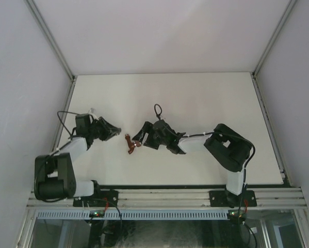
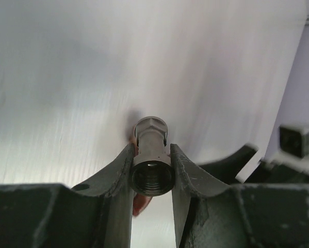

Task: Install the water faucets

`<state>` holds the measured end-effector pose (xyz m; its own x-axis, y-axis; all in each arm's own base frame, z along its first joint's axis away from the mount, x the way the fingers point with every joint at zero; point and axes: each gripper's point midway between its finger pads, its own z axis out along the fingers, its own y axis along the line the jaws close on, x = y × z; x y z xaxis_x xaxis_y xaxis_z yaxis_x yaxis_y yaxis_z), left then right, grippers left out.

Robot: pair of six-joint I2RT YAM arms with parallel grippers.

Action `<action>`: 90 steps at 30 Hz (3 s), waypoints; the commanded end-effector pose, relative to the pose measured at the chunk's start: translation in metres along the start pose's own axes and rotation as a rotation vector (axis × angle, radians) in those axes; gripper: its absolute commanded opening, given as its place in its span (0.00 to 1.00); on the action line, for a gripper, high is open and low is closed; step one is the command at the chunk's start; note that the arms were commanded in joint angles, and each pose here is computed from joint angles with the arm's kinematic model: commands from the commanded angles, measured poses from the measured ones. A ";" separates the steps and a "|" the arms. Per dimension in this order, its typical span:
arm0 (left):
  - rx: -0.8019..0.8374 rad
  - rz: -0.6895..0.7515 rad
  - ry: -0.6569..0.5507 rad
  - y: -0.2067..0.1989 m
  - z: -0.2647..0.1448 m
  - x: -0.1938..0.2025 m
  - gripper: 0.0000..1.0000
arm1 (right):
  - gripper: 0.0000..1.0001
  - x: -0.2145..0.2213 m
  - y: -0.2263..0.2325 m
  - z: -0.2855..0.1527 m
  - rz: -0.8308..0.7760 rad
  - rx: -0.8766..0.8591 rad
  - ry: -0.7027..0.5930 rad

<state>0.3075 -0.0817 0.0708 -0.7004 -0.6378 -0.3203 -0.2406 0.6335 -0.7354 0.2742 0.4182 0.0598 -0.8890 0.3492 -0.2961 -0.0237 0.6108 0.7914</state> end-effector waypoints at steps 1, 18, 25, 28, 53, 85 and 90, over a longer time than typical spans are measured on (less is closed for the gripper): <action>0.184 0.170 -0.159 -0.067 0.013 -0.071 0.00 | 0.77 -0.004 0.021 -0.008 0.097 -0.045 -0.130; 0.136 0.199 0.092 -0.034 0.088 -0.042 0.00 | 0.74 0.018 0.022 0.006 0.236 -0.090 -0.109; 0.114 0.201 0.113 -0.024 0.087 -0.030 0.00 | 0.74 0.041 0.017 0.014 0.311 -0.076 -0.059; 0.091 0.197 0.140 -0.019 0.088 -0.026 0.00 | 0.73 0.046 0.021 0.018 0.330 -0.096 -0.053; 0.030 0.176 0.240 0.007 0.046 0.086 0.00 | 0.62 -0.014 0.013 -0.011 0.001 -0.163 -0.022; -0.022 0.285 -0.006 0.006 0.007 0.058 0.00 | 0.64 0.008 -0.024 -0.002 -0.034 -0.296 0.174; -0.005 0.276 0.002 0.004 0.007 0.061 0.00 | 0.61 0.024 -0.013 -0.001 0.040 -0.280 0.199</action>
<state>0.2605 -0.1193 0.0321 -0.7697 -0.4418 -0.4609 -0.0887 0.7889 -0.6081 0.2536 0.4052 0.0369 -0.9630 0.1613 -0.2159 -0.1410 0.3810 0.9137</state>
